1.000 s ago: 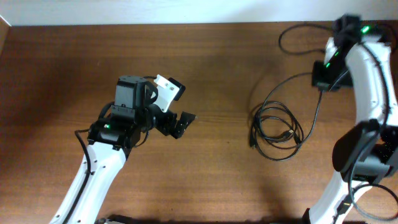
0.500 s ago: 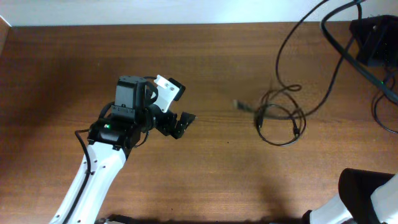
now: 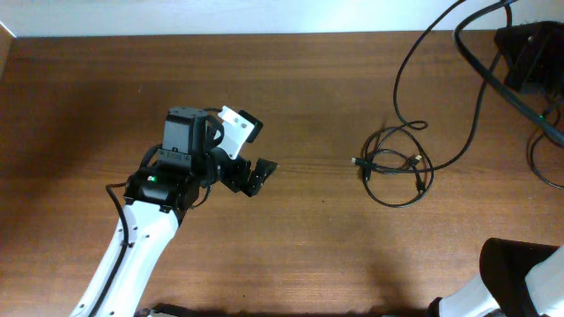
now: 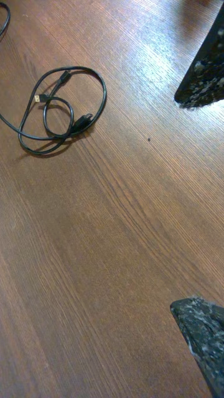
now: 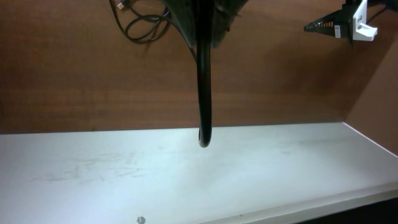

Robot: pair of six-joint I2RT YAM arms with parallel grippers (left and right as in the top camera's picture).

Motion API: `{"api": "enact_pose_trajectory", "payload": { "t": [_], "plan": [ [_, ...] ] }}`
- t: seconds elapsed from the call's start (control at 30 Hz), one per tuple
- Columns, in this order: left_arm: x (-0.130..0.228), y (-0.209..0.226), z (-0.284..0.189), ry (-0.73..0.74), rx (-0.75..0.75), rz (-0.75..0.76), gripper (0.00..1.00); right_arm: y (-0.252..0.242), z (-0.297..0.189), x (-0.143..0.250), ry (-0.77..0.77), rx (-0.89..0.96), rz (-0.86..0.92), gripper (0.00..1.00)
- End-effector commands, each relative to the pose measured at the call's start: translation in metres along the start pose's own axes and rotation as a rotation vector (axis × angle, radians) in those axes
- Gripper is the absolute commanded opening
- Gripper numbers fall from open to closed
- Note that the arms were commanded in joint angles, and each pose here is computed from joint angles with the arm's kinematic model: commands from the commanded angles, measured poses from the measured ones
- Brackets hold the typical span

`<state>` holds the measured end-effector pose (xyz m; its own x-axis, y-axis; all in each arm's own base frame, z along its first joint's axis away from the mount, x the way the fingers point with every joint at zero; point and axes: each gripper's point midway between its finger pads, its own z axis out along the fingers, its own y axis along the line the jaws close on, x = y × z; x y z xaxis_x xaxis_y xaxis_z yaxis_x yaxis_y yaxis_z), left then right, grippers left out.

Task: Untangle cables

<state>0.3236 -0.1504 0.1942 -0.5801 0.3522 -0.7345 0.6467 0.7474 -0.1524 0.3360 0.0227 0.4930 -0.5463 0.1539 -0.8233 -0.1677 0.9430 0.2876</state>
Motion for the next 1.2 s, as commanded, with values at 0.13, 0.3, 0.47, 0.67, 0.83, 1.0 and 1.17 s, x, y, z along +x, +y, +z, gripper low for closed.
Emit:
{"api": "enact_pose_trajectory", "payload": {
  "t": [0.13, 0.3, 0.47, 0.67, 0.83, 1.0, 1.17],
  "plan": [
    [-0.002, -0.001, -0.002, -0.010, 0.006, 0.014, 0.99, 0.002, 0.000, 0.001, 0.004, -0.011, 0.001, 0.04],
    [-0.002, -0.001, -0.002, -0.010, 0.006, 0.014, 0.99, 0.002, 0.000, 0.001, 0.005, -0.011, -0.020, 0.04],
    [-0.009, -0.012, -0.002, -0.041, 0.075, -0.068, 0.99, 0.002, 0.000, 0.001, 0.005, -0.011, -0.020, 0.04],
    [-0.086, -0.078, -0.010, -0.359, 0.383, 0.174, 0.99, 0.018, -0.001, 0.003, 0.012, -0.107, -0.020, 0.04],
    [-0.100, -0.090, 0.033, -0.408, 0.444, 0.215, 0.99, 0.049, -0.007, 0.005, 0.024, -0.291, -0.023, 0.04],
    [-0.124, -0.090, 0.049, -0.517, 0.530, 0.162, 0.99, 0.068, -0.012, 0.008, 0.036, -0.393, -0.030, 0.04],
    [-0.134, -0.091, 0.044, -0.571, 0.526, 0.198, 0.99, 0.112, -0.013, 0.022, 0.087, -0.519, -0.091, 0.04]
  ]
}}
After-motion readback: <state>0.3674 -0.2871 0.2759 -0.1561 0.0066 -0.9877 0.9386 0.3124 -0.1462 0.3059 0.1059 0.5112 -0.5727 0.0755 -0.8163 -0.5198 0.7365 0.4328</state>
